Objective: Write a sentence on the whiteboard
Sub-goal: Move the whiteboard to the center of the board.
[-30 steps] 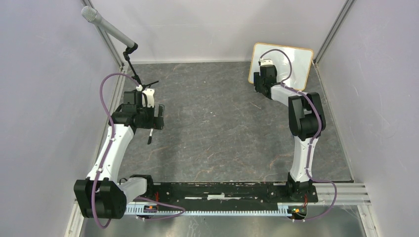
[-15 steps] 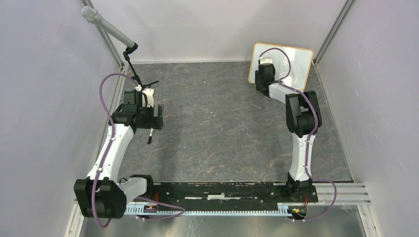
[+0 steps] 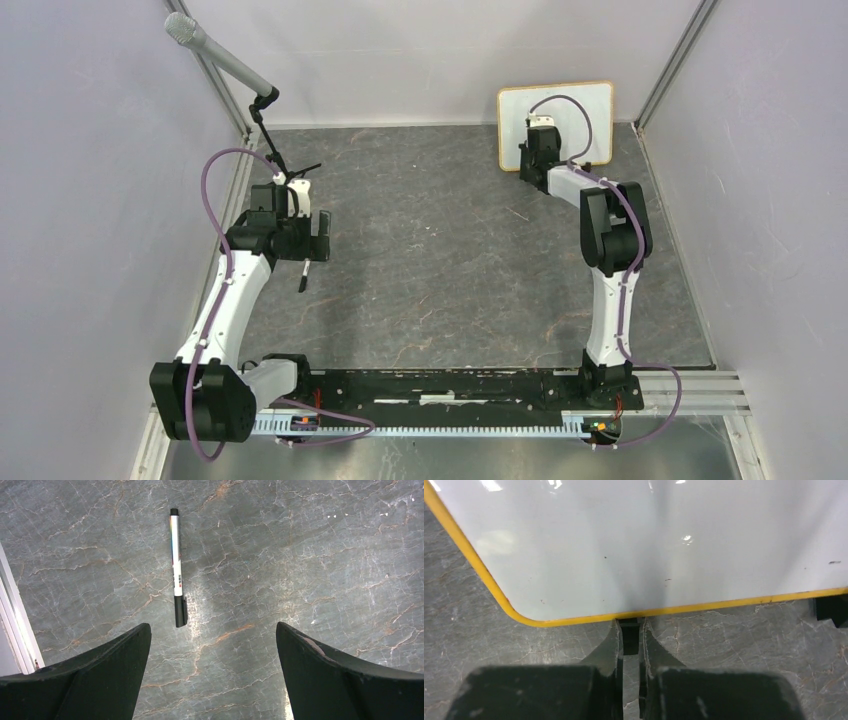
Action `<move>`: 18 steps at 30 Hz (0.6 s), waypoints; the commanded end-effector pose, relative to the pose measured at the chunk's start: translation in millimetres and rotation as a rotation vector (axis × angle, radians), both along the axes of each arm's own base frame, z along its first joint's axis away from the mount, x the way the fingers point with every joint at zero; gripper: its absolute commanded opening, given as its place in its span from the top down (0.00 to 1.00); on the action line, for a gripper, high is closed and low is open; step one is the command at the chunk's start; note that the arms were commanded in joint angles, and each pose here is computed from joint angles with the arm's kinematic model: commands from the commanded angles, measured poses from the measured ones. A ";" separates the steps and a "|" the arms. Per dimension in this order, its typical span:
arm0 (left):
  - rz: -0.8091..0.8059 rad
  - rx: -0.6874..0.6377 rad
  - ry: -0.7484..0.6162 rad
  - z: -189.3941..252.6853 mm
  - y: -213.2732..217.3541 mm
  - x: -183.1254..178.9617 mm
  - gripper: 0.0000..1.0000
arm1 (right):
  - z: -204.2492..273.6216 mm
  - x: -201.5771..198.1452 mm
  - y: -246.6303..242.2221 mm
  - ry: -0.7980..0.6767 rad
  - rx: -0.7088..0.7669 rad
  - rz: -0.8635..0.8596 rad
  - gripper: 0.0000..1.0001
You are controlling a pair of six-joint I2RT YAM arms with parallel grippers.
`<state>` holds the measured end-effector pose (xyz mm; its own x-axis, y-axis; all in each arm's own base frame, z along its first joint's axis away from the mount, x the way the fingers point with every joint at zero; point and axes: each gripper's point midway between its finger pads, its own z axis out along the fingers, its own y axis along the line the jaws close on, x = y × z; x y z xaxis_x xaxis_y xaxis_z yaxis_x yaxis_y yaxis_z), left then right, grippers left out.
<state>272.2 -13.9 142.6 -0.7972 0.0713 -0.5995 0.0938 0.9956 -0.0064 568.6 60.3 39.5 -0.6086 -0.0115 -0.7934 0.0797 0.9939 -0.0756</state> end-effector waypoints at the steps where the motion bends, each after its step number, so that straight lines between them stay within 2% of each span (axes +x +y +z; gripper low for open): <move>1: 0.037 -0.012 -0.077 19.7 0.3 14.4 0.00 | 12.5 -16.1 -2.5 0.026 0.008 0.070 1.00; 8: 0.035 -0.014 -0.088 22.9 -0.2 14.4 0.00 | 21.8 -68.8 7.8 0.059 0.034 0.201 1.00; 18: 0.031 -0.020 -0.097 24.9 -1.4 12.8 0.00 | 10.3 -173.7 39.7 0.143 0.094 0.389 1.00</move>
